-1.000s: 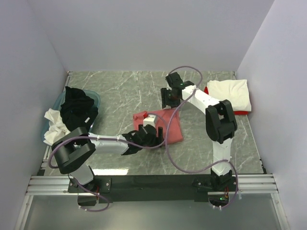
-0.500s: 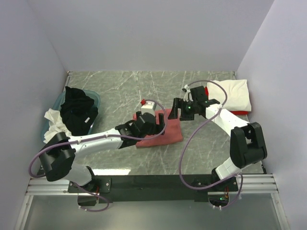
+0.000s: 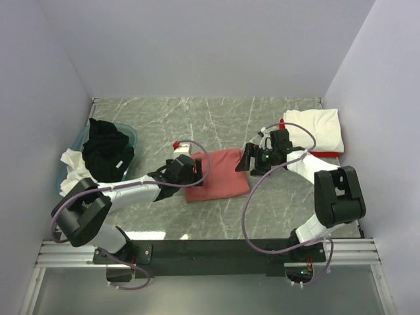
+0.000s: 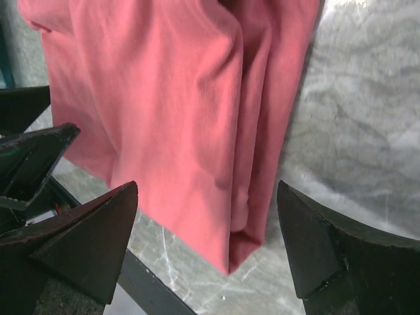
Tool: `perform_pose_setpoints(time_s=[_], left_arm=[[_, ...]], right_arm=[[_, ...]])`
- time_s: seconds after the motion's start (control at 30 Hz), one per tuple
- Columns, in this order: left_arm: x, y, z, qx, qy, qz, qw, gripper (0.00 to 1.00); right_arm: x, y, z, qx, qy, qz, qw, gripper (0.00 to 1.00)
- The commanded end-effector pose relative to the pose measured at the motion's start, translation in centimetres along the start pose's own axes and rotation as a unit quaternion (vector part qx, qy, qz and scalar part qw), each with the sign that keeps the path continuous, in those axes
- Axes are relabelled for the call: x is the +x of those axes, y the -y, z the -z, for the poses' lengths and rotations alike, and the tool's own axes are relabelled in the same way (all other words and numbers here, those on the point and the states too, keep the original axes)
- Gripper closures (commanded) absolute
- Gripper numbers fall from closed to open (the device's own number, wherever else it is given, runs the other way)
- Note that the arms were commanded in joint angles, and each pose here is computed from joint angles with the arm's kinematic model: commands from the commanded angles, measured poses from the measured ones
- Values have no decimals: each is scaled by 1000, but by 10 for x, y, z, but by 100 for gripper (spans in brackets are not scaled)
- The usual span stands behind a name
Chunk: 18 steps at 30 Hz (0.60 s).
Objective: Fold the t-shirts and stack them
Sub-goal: Fold the tshirt
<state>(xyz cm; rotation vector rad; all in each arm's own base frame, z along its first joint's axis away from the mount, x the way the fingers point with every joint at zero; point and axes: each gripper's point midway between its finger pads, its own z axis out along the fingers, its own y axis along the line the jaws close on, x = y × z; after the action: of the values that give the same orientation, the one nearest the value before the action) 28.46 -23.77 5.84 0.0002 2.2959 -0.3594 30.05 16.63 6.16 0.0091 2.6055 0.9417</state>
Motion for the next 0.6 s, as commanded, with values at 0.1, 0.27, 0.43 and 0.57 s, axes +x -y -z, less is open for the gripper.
perform_pose_setpoints(time_s=[0.1,0.27,0.43,0.57], left_arm=[[15,-1,-21,6,-14,-6,1000,13],[32,-8,-33,-8,-33,-6,999,13],[42,-6,-37,2,-46,-2,999,14],[46,-5,-38,5,-53,1,999,15]], right_arm=[[-2,20,-18,21,5,-19,1000,7],[1,35,-22,55,7,-28,998,6],[9,30,-31,50,-5,-26,998,5],[16,20,-42,40,-13,-27,999,5]])
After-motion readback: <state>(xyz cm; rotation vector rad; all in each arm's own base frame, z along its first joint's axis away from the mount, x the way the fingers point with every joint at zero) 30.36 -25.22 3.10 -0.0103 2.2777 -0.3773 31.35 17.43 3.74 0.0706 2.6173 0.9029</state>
